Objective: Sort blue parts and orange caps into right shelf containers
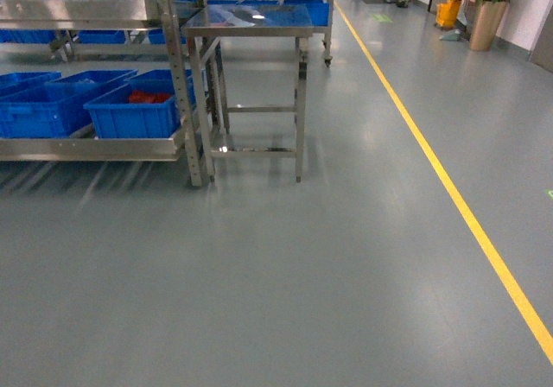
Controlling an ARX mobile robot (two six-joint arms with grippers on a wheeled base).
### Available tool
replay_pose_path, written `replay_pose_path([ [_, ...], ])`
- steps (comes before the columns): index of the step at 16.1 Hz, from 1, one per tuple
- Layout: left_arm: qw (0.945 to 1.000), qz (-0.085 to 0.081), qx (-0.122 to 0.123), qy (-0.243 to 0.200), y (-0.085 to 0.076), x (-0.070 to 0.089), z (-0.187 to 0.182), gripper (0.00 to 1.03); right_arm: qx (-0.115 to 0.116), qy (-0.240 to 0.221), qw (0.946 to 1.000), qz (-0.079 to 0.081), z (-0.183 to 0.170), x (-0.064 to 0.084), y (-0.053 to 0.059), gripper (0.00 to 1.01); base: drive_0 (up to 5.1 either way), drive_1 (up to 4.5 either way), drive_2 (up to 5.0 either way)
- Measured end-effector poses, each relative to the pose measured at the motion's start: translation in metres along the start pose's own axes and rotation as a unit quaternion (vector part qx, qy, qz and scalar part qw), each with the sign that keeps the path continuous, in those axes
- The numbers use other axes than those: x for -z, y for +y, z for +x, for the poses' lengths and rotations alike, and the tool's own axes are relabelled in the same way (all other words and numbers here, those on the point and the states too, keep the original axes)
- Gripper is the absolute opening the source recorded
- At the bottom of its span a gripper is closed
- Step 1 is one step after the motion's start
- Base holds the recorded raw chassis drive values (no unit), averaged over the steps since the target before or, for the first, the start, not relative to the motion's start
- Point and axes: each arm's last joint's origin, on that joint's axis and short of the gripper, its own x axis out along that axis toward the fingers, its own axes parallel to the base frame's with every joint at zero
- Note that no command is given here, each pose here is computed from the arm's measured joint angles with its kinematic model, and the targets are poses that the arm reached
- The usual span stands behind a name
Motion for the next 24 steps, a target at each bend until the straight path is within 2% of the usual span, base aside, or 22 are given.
replay_pose_path([
  [24,1.0,0.0,0.0,0.0,0.0,0.0,0.0,0.43,0.0,0.001,1.0,0.0,0.0,0.0002,0.0,0.44,0.0,4.32,-4.3],
])
